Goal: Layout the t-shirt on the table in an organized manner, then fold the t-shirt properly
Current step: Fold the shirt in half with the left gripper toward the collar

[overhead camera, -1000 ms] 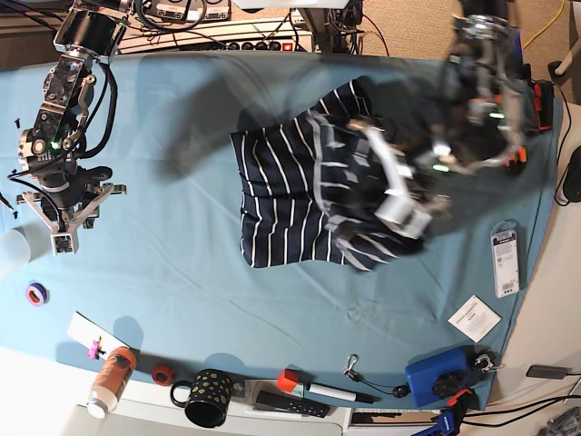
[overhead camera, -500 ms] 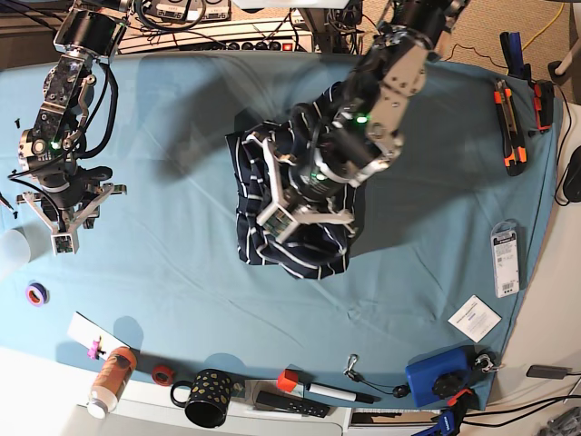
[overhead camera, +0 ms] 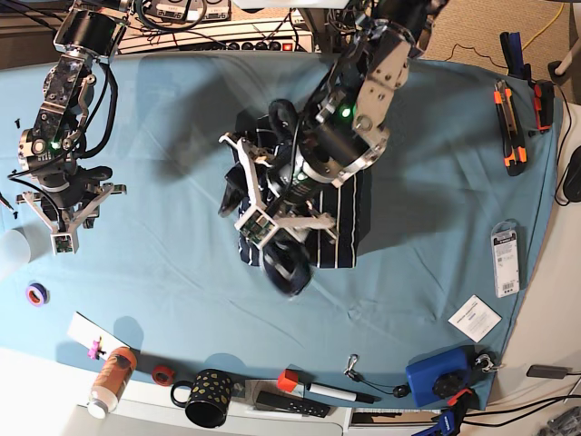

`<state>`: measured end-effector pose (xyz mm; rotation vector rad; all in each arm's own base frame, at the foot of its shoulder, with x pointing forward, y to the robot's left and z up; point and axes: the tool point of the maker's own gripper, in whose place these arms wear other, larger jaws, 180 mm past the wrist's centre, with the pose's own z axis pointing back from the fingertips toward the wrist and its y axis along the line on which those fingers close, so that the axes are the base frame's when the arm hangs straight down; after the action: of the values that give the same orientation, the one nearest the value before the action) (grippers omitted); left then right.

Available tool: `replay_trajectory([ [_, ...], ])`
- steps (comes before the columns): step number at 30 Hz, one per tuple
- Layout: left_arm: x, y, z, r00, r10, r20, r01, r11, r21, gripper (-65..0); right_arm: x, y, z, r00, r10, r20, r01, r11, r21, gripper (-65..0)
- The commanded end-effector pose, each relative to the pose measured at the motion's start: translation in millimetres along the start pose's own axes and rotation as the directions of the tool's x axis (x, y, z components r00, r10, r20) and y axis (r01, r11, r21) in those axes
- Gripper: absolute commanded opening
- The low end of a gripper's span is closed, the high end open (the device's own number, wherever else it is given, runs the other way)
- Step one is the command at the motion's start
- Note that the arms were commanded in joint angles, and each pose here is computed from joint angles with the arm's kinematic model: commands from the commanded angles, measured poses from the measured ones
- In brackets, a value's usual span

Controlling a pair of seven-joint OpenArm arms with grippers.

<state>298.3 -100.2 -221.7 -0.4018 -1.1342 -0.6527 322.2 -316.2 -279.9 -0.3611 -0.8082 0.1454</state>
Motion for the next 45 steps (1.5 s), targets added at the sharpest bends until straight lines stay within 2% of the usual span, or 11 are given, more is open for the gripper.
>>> replay_trajectory([
  [1,27.4,9.1,10.6,0.996,-0.020,0.089,0.015,0.999,0.047,-33.0,16.5,-9.2,4.9,0.998,0.005,0.055,-0.004,1.000,-0.024,-49.5],
  [6,31.9,66.7,44.9,0.992,0.028,0.124,-0.074,0.922,0.381,-33.0,16.2,-9.2,4.9,0.999,0.005,0.054,-0.004,1.000,-0.024,-49.5],
  [14,-59.0,71.2,23.0,0.988,0.037,-0.149,0.026,0.915,0.402,-33.0,16.5,-9.1,4.9,0.998,0.005,0.056,-0.004,1.000,-0.023,-49.5],
  [16,-64.5,83.7,27.7,0.987,0.046,-0.157,0.032,0.887,0.461,-33.0,16.5,-9.2,4.9,0.998,0.005,0.055,-0.004,1.000,-0.024,-49.5],
  [20,-54.6,114.8,45.4,0.989,-0.003,-0.147,0.094,0.783,0.615,-33.0,16.2,-9.2,4.9,0.999,0.005,0.054,-0.004,1.000,-0.024,-49.5],
  [22,-53.6,118.8,47.5,0.987,-0.015,-0.158,0.113,0.769,0.629,-33.0,15.5,-8.9,4.9,0.999,0.006,0.053,-0.005,1.000,-0.023,-49.5],
  [27,-80.9,94.4,37.6,0.966,0.062,-0.250,0.078,0.855,0.513,-33.0,16.0,-8.9,4.9,0.998,0.006,0.056,-0.005,1.000,-0.023,-49.5],
  [32,-100.5,75.2,36.9,0.952,0.110,-0.286,0.034,0.890,0.454,-33.0,18.1,-8.9,5.0,0.998,0.006,0.068,-0.005,1.000,-0.023,-49.5],
  [36,-110.5,19.2,23.5,0.944,0.116,-0.310,-0.060,0.981,0.186,-33.0,18.2,-8.9,5.0,0.998,0.006,0.068,-0.005,1.000,-0.023,-49.5],
  [40,-99.3,-26.5,19.2,0.951,0.187,-0.248,-0.200,0.979,-0.028,-33.0,19.6,-8.8,5.1,0.997,0.006,0.076,-0.004,1.000,-0.022,-49.5],
  [45,-90.1,-27.1,17.3,0.960,0.200,-0.198,-0.212,0.977,-0.038,-33.1,20.3,-8.7,5.2,0.997,0.006,0.080,-0.004,1.000,-0.022,-49.5],
])
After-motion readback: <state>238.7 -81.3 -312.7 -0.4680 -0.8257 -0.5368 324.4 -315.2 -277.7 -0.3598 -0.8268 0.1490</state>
